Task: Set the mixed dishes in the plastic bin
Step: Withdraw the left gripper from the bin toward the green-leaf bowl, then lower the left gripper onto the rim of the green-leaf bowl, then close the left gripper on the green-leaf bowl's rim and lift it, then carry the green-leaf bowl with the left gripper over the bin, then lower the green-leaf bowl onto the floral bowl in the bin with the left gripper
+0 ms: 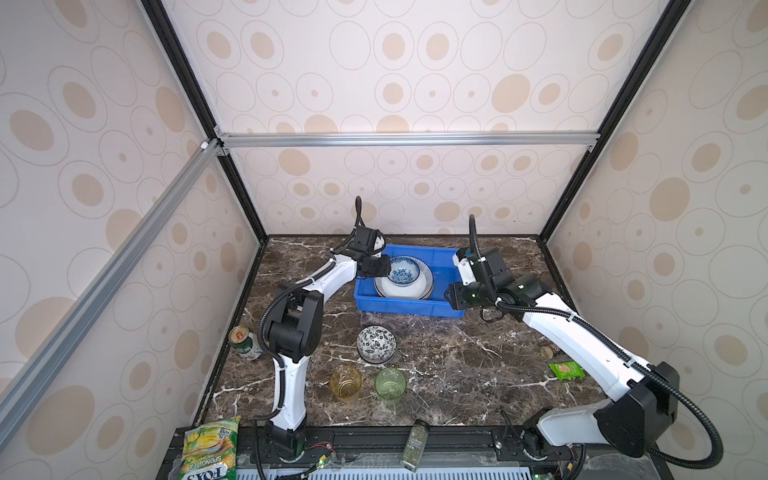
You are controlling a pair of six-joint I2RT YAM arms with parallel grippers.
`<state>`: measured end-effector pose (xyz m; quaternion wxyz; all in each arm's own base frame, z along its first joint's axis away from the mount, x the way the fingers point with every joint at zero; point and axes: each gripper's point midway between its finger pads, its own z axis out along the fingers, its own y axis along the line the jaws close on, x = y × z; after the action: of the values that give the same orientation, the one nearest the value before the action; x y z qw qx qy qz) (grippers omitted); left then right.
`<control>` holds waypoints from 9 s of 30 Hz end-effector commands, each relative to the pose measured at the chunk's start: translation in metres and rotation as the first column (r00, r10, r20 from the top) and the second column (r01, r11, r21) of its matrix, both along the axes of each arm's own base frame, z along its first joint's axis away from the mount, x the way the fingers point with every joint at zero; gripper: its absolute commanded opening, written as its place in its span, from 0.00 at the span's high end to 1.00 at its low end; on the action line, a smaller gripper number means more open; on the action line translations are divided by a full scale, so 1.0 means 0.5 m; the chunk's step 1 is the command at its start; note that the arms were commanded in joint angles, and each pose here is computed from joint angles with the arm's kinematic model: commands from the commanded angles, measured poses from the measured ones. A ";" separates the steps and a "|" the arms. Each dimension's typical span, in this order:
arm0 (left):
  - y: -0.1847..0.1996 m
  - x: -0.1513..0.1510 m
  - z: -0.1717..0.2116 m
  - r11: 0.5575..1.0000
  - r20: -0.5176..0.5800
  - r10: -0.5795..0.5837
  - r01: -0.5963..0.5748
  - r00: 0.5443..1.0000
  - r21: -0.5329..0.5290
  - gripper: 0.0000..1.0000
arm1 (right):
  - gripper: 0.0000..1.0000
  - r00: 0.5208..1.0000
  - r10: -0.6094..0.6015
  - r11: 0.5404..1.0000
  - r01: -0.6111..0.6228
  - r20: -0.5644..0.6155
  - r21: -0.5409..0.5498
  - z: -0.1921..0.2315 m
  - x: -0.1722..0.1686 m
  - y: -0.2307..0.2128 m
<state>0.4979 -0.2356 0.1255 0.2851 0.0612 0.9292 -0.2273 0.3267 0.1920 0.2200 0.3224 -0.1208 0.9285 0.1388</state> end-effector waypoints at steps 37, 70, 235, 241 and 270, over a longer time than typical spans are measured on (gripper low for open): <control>0.197 -0.328 0.079 0.961 -0.046 0.045 -0.031 0.998 0.274 0.71 | 0.49 0.997 0.076 0.990 -0.074 -0.015 0.122 0.015 -0.027 0.080; 0.156 -0.453 -0.047 0.924 -0.231 -0.006 0.094 0.973 0.370 0.69 | 0.49 0.996 0.077 0.993 -0.073 -0.037 0.096 -0.012 -0.021 0.094; 0.040 -0.039 0.280 0.996 0.239 -0.004 -0.017 0.971 0.084 1.00 | 0.49 0.990 0.021 1.000 -0.023 0.137 0.014 0.063 0.026 0.061; 0.020 -0.019 0.246 0.996 0.200 -0.034 0.016 0.979 0.088 1.00 | 0.49 0.991 0.011 1.000 -0.013 0.130 0.013 0.062 0.021 0.055; -0.009 0.006 0.088 0.987 0.023 -0.098 0.095 0.995 0.128 1.00 | 0.48 0.991 -0.015 1.000 0.016 0.135 -0.008 0.060 0.006 0.030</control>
<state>0.4911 -0.2343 0.1511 0.2622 0.1154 0.9440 -0.1638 0.3365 0.2107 0.2490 0.3861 -0.1223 0.9051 0.1295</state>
